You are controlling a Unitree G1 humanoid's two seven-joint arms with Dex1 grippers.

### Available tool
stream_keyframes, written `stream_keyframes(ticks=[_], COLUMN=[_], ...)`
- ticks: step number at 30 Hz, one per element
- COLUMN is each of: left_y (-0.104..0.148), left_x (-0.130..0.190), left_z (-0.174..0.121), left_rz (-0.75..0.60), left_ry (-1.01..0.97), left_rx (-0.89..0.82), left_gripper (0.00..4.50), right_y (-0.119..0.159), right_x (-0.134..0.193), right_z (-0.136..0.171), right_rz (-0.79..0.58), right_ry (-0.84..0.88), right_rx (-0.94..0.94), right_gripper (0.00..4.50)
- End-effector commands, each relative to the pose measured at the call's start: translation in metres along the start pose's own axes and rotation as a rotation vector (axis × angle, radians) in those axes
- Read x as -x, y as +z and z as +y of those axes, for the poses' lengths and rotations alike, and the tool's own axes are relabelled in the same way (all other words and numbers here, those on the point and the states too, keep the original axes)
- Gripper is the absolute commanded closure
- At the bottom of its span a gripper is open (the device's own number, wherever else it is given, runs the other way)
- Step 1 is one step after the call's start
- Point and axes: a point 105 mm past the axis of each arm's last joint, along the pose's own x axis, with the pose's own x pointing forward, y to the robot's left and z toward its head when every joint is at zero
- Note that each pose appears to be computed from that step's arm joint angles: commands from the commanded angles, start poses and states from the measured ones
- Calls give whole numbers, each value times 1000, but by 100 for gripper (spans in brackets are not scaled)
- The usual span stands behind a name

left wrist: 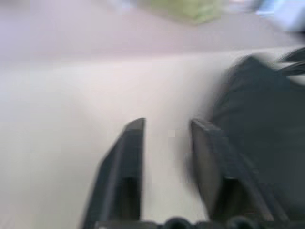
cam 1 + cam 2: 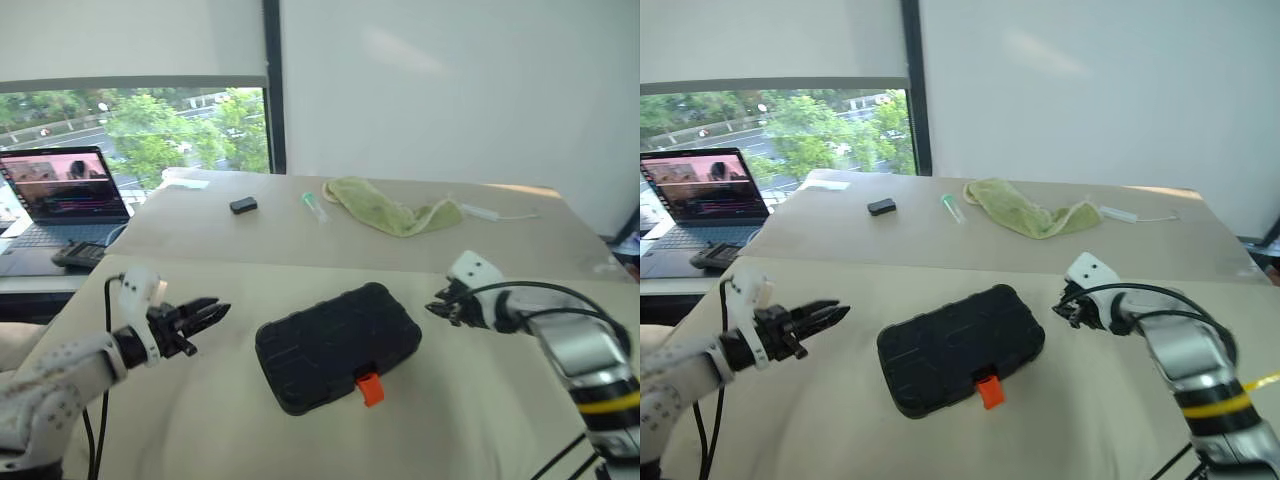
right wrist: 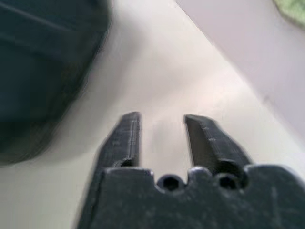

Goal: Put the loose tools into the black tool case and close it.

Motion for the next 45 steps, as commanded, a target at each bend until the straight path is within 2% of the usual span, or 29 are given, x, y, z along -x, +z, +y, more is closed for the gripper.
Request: stream_keyframes(ticks=[1,2,3,4,7,14,23,26,31,33,45], left_y=[-2,-3,-4,-8,-27,-51,-54,-56,-59,-60,-77], left_x=[-19,-27,-32,-38,-58,-84,-88,-87,-85,-84,-80], left_z=[-28,-33,-36,-40,-53,-58,-55,-54,-51,-51,-50], left_rz=[86,104,120,144,219,297,302,304,301,302,331], left_ry=[-272,-327,-369,-416,-569,-697,-697,-686,-664,-656,-637], left_rx=[-61,-79,-96,-137,-250,-377,-401,-403,-400,-398,-367], left_gripper=[109,85,34,5,5,5,5,0,0,0,0], right_y=[21,17,14,10,2,-10,-12,-14,-12,-11,13], right_x=[37,40,42,41,27,-5,-14,-14,-18,-19,-14], right_z=[55,74,88,100,131,158,158,157,154,154,140], right_rz=[-94,-91,-89,-92,-106,-52,-32,-23,-20,-21,-140], right_ry=[131,180,204,217,244,152,98,98,100,107,77], right_rx=[-71,-101,-125,-160,-248,-370,-410,-404,-391,-383,-276], right_gripper=[118,93,51,47,47,47,47,112,290,334,333])
